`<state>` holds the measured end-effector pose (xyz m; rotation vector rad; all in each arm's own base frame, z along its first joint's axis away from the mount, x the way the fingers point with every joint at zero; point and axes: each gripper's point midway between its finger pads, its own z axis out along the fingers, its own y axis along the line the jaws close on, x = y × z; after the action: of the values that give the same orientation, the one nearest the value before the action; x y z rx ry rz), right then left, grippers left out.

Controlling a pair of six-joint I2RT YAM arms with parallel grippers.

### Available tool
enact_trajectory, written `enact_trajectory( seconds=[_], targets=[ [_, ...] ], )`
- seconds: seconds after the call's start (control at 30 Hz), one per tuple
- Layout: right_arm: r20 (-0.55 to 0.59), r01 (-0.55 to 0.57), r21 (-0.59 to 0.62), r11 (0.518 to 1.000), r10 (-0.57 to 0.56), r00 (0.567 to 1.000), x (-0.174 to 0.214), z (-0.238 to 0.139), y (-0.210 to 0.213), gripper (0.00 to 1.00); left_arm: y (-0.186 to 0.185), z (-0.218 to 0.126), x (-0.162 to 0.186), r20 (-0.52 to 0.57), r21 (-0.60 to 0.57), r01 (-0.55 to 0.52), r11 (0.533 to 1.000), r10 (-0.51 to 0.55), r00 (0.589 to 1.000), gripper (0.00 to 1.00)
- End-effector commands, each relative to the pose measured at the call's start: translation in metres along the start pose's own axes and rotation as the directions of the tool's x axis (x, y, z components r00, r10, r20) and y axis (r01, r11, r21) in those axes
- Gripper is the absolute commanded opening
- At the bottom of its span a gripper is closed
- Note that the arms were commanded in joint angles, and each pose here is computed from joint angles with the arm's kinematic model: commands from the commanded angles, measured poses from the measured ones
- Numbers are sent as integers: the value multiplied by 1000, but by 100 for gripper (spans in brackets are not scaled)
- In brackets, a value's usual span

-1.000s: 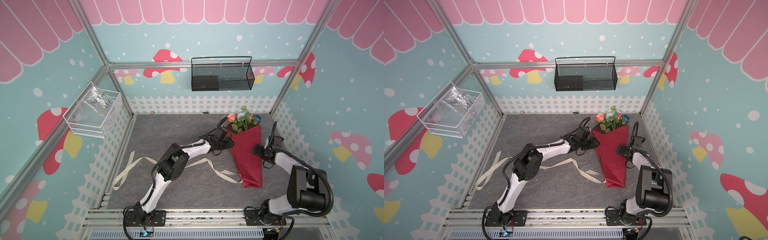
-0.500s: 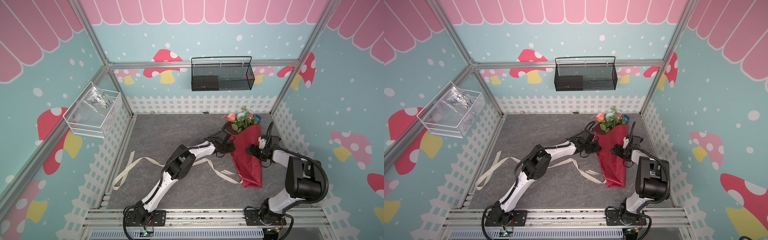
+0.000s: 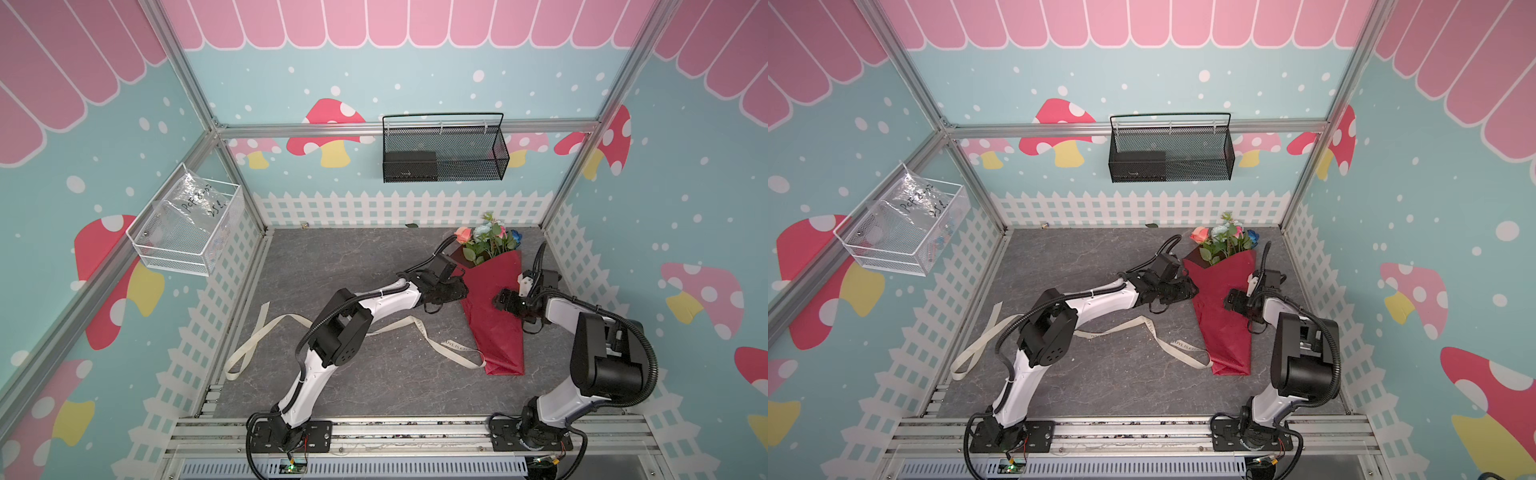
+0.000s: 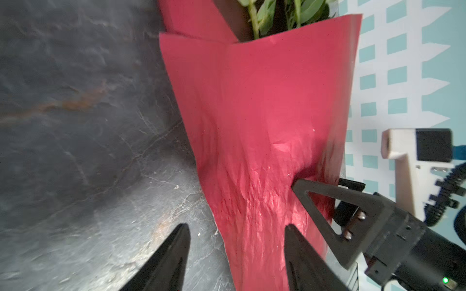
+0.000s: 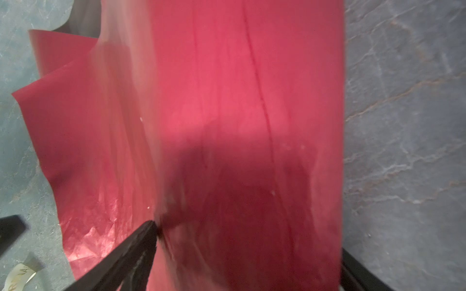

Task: Tie the bouquet of fake flowers

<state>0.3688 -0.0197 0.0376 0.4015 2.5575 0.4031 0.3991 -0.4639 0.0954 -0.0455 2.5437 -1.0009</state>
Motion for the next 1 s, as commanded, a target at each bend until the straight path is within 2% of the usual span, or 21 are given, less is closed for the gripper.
enact_trajectory(
  seconds=[0.0, 0.17, 0.3, 0.43, 0.6, 0.73, 0.97],
  targets=[
    [-4, 31, -3, 1000, -31, 1000, -3, -2, 3, 92, 20, 13, 1, -8, -56, 25, 998, -26, 1000, 70],
    [-15, 36, -14, 999, -36, 999, -2, 1, 4, 92, 21, 46, 5, -55, -37, 36, 999, -38, 998, 71],
    [-24, 52, -50, 997, -53, 998, -1, 3, 10, 92, 27, 64, 10, -84, -45, 64, 997, -67, 994, 68],
    [-37, 69, -75, 995, -72, 997, 4, 6, 19, 92, 30, 73, 15, -99, -45, 81, 996, -86, 991, 50],
    [-73, 98, -98, 990, -105, 992, 16, 15, 33, 92, 30, 81, 21, -113, -41, 88, 995, -92, 989, 20],
    [-114, 125, -100, 987, -136, 984, 28, 27, 43, 90, 28, 87, 28, -130, -36, 94, 995, -98, 987, 1],
    [-181, 135, -118, 984, -155, 971, 45, 48, 55, 87, 24, 96, 39, -162, -22, 106, 994, -108, 981, 0]
  ],
)
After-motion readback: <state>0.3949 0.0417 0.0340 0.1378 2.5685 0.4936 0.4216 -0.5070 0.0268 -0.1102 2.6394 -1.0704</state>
